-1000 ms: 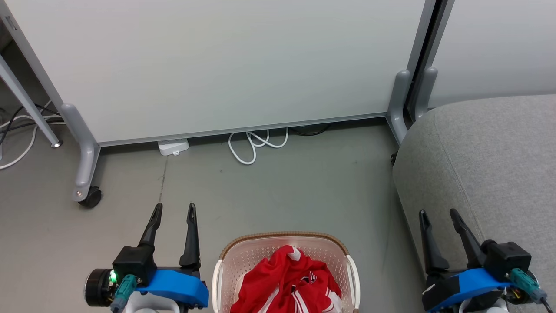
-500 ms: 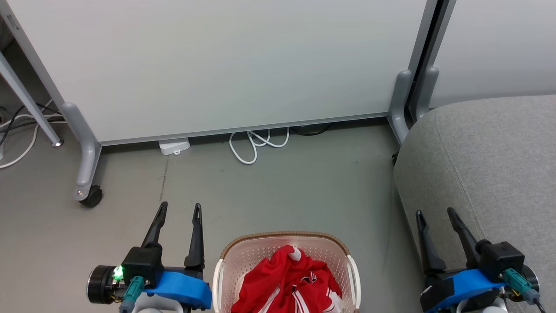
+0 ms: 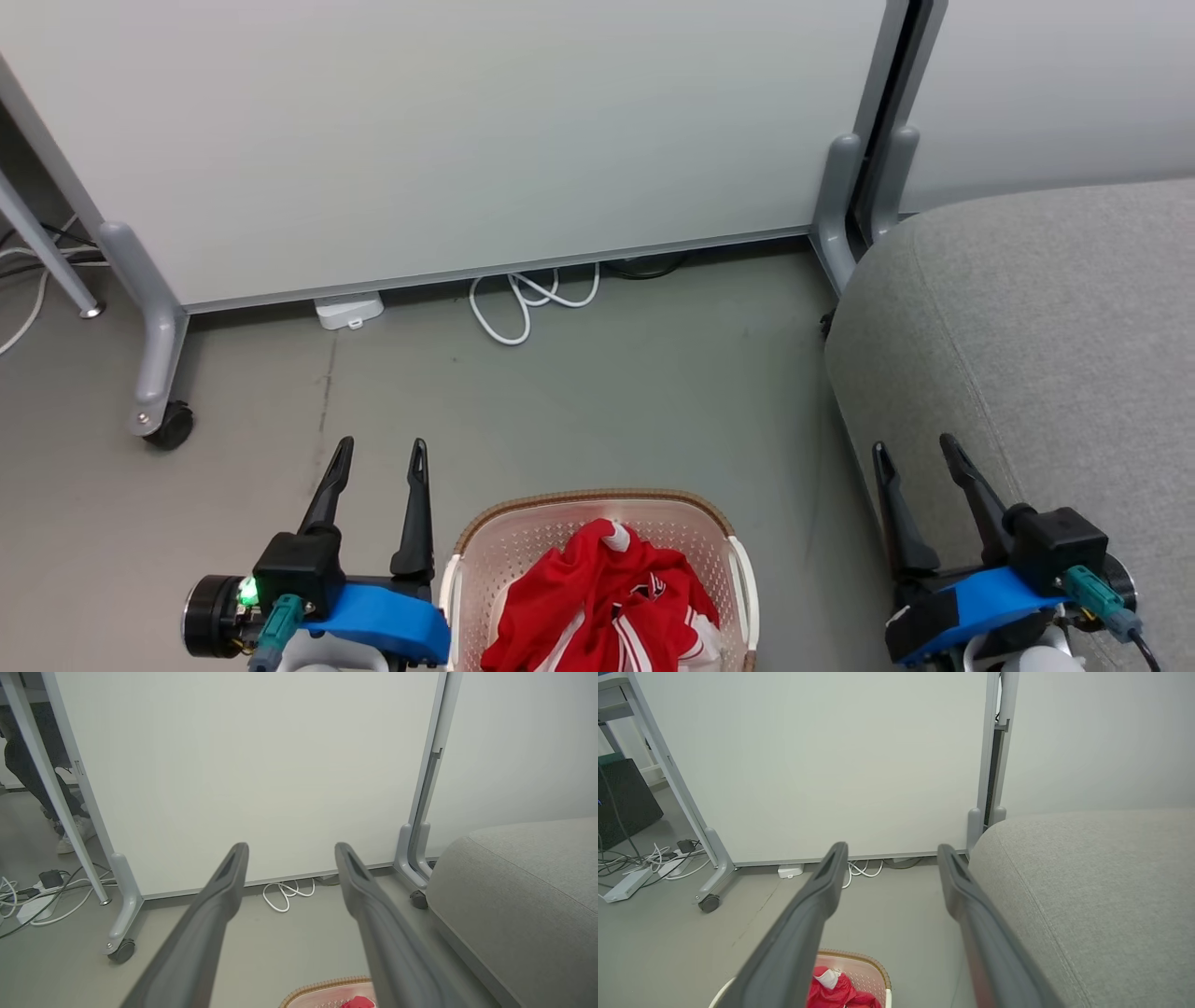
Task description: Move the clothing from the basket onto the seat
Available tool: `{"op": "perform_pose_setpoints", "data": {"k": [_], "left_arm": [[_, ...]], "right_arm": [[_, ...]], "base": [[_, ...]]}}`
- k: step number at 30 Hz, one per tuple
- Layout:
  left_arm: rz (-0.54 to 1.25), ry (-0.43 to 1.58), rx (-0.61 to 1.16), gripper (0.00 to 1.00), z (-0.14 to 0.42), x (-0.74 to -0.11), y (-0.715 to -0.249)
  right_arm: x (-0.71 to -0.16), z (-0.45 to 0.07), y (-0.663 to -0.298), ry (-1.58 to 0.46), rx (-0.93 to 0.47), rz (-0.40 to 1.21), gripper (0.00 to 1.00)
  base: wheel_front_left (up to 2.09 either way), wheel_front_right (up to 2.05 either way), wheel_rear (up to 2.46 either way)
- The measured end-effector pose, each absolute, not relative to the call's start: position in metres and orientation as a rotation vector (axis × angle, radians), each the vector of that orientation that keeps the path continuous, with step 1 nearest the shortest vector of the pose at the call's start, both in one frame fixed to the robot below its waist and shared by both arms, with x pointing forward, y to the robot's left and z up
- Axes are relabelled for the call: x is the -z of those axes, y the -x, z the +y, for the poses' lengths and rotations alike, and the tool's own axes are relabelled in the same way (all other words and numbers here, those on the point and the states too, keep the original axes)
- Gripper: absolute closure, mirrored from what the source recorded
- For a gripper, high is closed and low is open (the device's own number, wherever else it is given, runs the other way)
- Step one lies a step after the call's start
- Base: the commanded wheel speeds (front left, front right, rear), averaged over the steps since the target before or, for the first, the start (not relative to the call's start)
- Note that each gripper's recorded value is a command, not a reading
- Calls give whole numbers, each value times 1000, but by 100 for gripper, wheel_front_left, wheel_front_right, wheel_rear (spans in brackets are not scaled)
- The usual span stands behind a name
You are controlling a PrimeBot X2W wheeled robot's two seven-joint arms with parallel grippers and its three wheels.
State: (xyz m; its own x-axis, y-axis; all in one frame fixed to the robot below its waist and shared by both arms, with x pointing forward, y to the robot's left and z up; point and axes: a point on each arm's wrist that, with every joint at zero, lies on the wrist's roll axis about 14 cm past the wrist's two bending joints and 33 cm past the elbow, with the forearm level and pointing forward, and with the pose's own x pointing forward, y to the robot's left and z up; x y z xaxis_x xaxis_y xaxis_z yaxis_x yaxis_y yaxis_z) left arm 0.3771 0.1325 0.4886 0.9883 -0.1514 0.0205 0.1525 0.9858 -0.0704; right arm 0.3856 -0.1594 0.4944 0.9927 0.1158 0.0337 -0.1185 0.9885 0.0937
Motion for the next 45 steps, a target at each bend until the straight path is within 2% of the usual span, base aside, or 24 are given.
{"op": "perform_pose_setpoints", "data": {"k": [13,20,33,45], "left_arm": [[178,91,272,0,89,-424,-406],[337,90,352,0,62,-364,-431],[673,54,485,0,26,-234,-443],[905,-16,452,0,36,-142,-433]], "right_arm": [[-505,-160,-399,-94,-127,-58,0],[-482,-180,-410,-93,-73,2,0],[-437,-230,-409,-109,85,122,0],[-405,-254,-405,-99,170,212,0]], "base": [[0,0,0],[0,0,0],[0,0,0],[0,0,0]]}}
